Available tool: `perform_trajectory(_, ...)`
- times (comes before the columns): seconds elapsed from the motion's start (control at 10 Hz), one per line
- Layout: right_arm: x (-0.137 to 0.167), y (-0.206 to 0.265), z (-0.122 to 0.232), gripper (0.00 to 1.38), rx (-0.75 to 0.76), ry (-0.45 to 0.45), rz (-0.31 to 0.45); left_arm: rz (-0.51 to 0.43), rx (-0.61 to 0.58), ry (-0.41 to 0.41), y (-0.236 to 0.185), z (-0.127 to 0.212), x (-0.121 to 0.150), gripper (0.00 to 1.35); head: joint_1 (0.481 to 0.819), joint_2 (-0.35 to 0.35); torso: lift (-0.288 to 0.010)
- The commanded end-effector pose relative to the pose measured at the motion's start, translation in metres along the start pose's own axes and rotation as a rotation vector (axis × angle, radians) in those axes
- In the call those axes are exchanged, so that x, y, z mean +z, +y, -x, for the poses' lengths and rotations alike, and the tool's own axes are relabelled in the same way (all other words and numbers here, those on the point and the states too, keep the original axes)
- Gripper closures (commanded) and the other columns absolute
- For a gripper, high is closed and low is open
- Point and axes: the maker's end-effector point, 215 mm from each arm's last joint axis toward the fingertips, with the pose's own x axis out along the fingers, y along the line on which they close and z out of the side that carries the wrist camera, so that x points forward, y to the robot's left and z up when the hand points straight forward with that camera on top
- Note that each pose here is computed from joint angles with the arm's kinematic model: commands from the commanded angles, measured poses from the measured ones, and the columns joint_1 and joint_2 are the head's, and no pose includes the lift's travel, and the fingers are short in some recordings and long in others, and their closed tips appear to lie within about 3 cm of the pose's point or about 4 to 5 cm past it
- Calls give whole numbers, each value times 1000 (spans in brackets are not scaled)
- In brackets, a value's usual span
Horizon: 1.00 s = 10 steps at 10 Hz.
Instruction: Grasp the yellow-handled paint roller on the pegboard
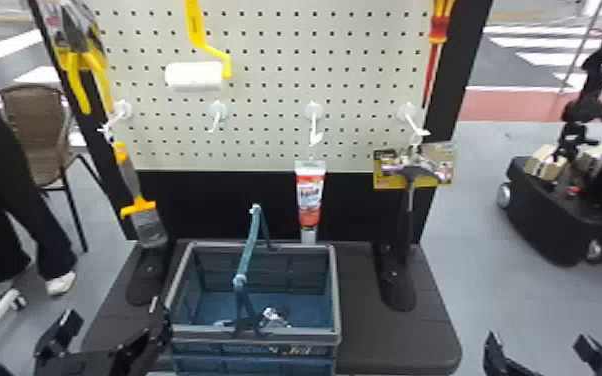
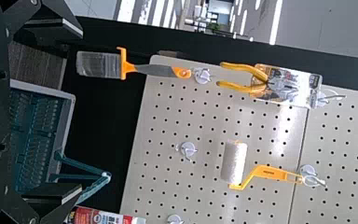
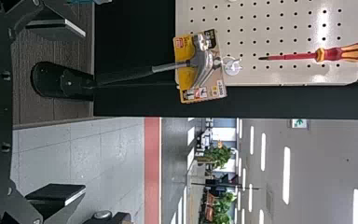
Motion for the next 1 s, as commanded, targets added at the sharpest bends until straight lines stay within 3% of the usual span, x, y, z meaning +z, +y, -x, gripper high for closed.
perform_trajectory(0.0,-1,0,0,137,0,2,-2,-1,-1,1,0,0,-1,145,549,0,-100)
perform_trajectory(0.6,-3,0,1,137,0,7,-5,8,-21,-1,-4,-1,3,145,549,0,-100)
perform_trajectory(0.9,-3,1,1,137,4,9,-5,-53,-93,-80,-11,-24,89,145,549,0,-100)
